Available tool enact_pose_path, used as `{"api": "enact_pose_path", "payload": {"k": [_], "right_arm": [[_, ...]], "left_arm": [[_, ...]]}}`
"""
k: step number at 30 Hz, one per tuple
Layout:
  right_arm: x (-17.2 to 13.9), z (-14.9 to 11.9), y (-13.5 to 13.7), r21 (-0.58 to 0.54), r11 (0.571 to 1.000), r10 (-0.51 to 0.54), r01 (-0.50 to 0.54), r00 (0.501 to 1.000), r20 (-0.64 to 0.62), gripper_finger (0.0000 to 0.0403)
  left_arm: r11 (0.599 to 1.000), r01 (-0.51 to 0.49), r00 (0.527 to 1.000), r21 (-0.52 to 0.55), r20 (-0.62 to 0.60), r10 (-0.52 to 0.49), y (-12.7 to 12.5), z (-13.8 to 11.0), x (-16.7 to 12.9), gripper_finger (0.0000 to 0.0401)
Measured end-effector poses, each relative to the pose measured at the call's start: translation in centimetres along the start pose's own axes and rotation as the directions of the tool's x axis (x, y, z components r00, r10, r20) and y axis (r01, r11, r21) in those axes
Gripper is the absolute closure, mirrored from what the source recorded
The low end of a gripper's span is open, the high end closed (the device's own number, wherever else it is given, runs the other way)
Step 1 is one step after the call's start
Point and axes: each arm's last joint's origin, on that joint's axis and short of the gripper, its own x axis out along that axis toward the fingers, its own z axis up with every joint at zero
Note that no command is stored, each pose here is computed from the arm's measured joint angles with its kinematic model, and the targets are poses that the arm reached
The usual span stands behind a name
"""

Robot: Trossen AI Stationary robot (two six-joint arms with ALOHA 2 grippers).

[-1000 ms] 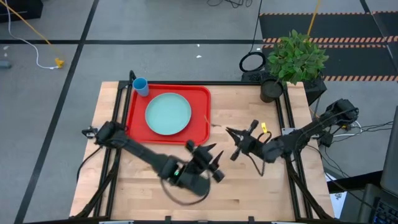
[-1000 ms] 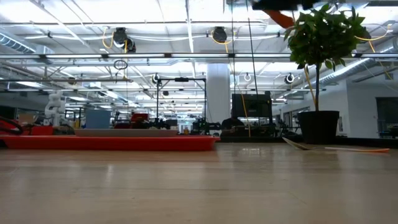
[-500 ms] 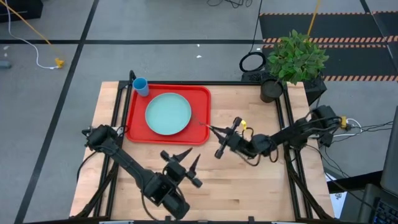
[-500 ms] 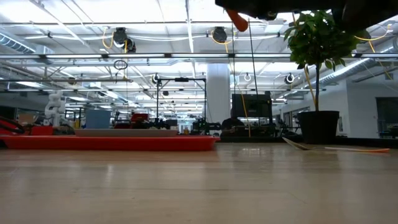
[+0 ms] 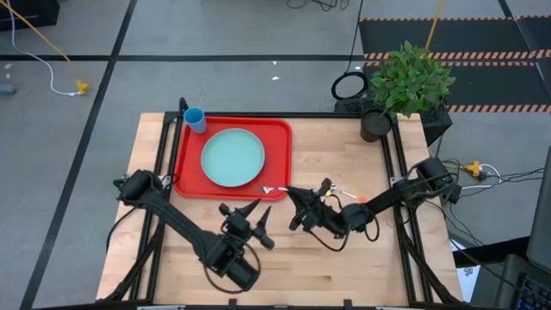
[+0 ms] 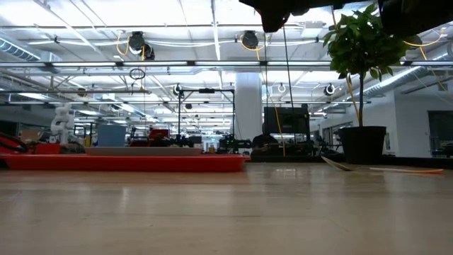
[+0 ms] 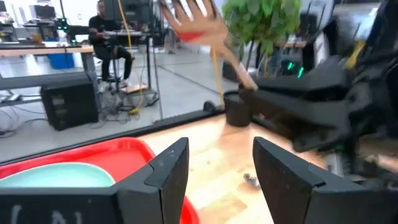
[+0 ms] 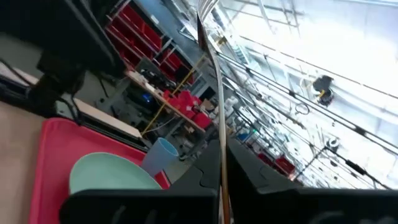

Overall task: Pick and place plate/cup/fork/spoon on tray
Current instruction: Put the orange fork on the red serving tray to the right of the blue plate

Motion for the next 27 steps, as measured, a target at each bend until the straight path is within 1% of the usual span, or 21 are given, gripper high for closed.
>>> {"api": "enact_pose_path", "payload": {"k": [2,4,7,9,11,12,14,18,20,22,24,27], "right_arm": [[0.0,0.0,-0.2,0.016,1.0,-0.015,0.015,1.0,-0.004,0.0403],[0.0,0.1,-0.2,0.038,0.999,-0.008,0.007,1.0,0.016,0.0403],[0.0,0.3,-0.1,0.072,0.997,0.016,-0.02,0.998,0.06,0.0403],[0.0,0.4,-0.1,0.099,0.994,0.029,-0.038,0.996,0.085,0.0403],[0.0,0.4,0.0,0.119,0.992,0.03,-0.04,0.996,0.081,0.0403],[0.1,0.3,0.0,0.114,0.993,0.031,-0.039,0.997,0.076,0.0403],[0.3,0.1,-0.1,0.104,0.994,0.027,-0.034,0.997,0.069,0.0403],[0.8,-0.2,-0.3,0.068,0.998,0.012,-0.016,0.998,0.057,0.0403],[1.1,-0.4,-0.4,0.058,0.998,0.006,-0.009,0.999,0.052,0.0403],[1.3,-0.5,-0.5,0.057,0.998,0.0,-0.003,0.999,0.048,0.0403],[1.4,-0.6,-0.6,0.056,0.998,-0.003,0.001,0.999,0.045,0.0403],[1.5,-0.7,-0.6,0.054,0.999,-0.006,0.004,0.999,0.042,0.0403]], "left_arm": [[1.0,0.011,0.999,-0.009,0.046,-0.01,0.5,-0.3,-0.5,0.0222],[1.0,0.023,0.999,-0.002,0.048,-0.023,1.1,-0.9,-1.0,0.0222],[1.0,0.014,0.998,-0.024,0.055,-0.013,1.6,-1.3,-0.6,0.0222],[0.999,0.004,0.998,-0.045,0.056,-0.002,1.6,-1.5,-0.2,0.0222],[0.997,-0.002,0.998,-0.078,0.056,0.006,1.5,-1.5,0.1,0.0222],[0.995,-0.001,0.998,-0.097,0.057,0.006,1.3,-1.4,0.1,0.0222],[0.995,0.001,0.998,-0.104,0.058,0.005,0.9,-1.3,0.1,0.0222],[0.998,0.001,0.999,-0.056,0.038,0.001,-0.4,0.4,0.0,0.0222],[1.0,0.011,1.0,-0.017,-0.005,-0.011,-1.1,1.2,0.2,0.0222],[0.998,0.038,0.998,0.049,-0.054,-0.035,-2.0,1.9,0.4,0.0222],[0.989,0.088,0.992,0.117,-0.101,-0.077,-3.1,2.9,0.8,0.0222],[0.952,0.205,0.972,0.229,-0.165,-0.17,-4.4,4.6,1.5,0.0222]]}}
